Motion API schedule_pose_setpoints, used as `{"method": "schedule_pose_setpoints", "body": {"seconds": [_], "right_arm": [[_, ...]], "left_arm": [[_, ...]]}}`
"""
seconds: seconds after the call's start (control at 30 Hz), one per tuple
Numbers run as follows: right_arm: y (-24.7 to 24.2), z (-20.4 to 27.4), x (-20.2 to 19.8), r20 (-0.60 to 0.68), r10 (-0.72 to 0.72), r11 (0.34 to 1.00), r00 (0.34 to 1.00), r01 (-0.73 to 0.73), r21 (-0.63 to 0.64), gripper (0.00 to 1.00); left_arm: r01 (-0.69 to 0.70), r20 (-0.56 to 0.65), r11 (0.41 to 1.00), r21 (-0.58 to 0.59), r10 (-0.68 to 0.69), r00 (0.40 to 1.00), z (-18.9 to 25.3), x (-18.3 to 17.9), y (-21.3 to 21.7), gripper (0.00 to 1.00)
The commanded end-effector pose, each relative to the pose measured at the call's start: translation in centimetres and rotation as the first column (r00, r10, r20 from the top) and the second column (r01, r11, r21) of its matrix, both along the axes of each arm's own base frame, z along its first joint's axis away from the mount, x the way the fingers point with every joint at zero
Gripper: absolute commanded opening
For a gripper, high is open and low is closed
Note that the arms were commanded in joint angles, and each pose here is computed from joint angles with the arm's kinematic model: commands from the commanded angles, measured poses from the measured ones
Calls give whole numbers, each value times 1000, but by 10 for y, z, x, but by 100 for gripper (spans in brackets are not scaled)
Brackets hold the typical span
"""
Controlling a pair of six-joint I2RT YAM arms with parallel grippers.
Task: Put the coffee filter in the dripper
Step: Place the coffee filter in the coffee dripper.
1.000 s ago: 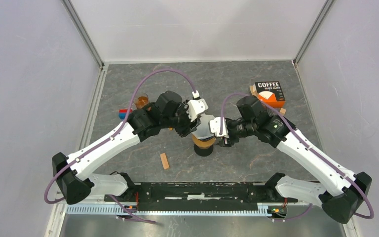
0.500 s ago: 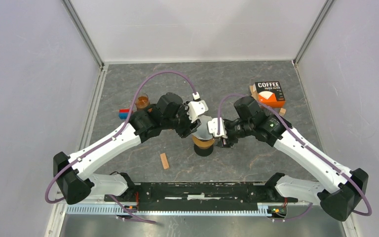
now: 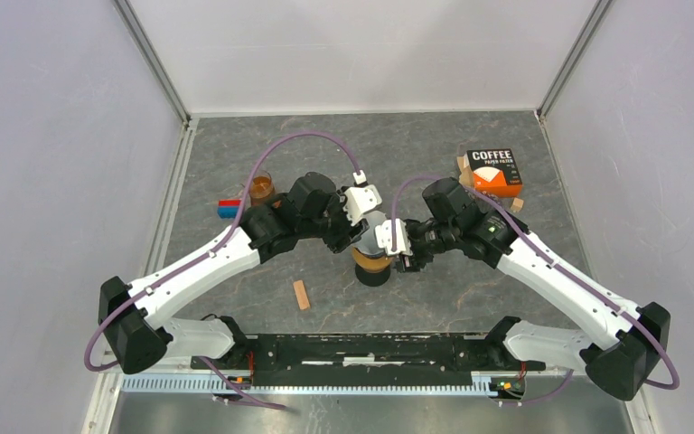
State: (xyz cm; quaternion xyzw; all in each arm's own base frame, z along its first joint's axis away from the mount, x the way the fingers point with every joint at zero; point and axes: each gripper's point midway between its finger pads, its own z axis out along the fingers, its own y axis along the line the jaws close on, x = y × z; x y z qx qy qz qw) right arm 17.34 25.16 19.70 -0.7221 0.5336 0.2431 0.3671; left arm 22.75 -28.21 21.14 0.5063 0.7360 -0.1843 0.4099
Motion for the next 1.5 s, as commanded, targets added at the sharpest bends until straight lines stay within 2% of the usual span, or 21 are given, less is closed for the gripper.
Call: {"method": "schedule_pose_setpoints", "body": {"seconds": [0.0,0.53,0.8,1.2,1.47], "right_arm": [[2,7,5,54,13,1000,998,-13,2,61],[2,-5,6,52,11,1000,999,-9,-30,61],[4,6,8,72,2,1000,997,-1,-8,61],[11,42,6,90,4,997,996,-11,75,71],[8,49,6,94,-2,995,996,-8,98,73]], "left_arm": [[2,46,1000,-2,-2,999,2,7,0,57],[13,49,1000,-2,-13,999,1,7,-2,57],[8,57,1000,-2,-8,998,5,9,-1,58],[28,60,999,-30,-26,998,22,6,-6,60],[32,60,998,-50,-29,998,31,5,-8,63]]}}
